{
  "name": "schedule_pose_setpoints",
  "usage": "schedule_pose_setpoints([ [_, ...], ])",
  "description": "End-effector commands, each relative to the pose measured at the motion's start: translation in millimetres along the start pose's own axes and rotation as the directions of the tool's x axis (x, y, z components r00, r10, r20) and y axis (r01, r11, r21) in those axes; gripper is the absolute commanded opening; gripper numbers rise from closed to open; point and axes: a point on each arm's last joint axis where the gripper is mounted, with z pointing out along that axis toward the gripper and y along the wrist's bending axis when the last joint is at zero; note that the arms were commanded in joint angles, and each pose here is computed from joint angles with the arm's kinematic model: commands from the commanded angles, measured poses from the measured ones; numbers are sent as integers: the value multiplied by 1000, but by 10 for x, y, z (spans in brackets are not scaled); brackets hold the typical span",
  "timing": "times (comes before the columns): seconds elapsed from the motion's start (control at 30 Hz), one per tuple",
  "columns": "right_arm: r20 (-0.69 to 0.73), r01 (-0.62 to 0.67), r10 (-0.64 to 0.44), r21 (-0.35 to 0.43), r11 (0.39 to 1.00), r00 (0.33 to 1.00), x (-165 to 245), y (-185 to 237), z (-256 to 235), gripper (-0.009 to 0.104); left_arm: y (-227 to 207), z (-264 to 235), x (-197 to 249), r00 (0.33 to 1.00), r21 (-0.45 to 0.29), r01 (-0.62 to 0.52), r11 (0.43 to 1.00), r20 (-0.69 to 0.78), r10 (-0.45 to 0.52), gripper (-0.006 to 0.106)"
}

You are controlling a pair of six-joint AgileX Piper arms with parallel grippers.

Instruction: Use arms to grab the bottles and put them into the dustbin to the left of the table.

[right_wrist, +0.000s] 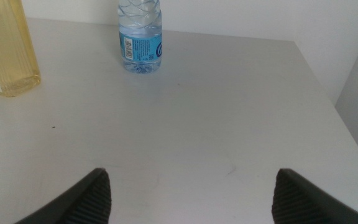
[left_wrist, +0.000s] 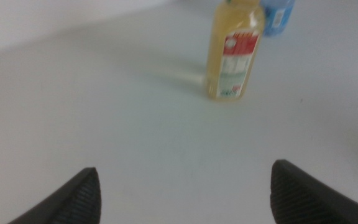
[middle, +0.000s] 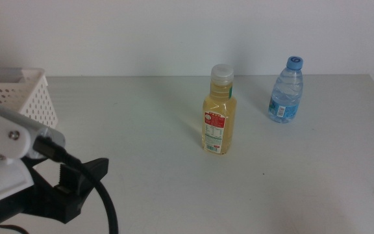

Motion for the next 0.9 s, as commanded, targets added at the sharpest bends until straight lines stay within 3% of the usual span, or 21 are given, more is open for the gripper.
schedule_pose_setpoints([
  [0.0,106,15,-18,22,1000,994,-109,-16,-29,66,-51,-9,-173,977,30,-43,999,210,36,93],
  [0.13,106,15,-18,22,1000,994,-109,-16,-29,66,-57,44,-174,959,37,-55,998,280,42,93],
  [0.53,106,15,-18,22,1000,994,-109,-16,-29,66,-90,456,-186,958,58,-53,997,285,34,93],
  [0.87,106,15,-18,22,1000,994,-109,-16,-29,66,-173,1046,-96,945,170,29,985,317,-83,93],
])
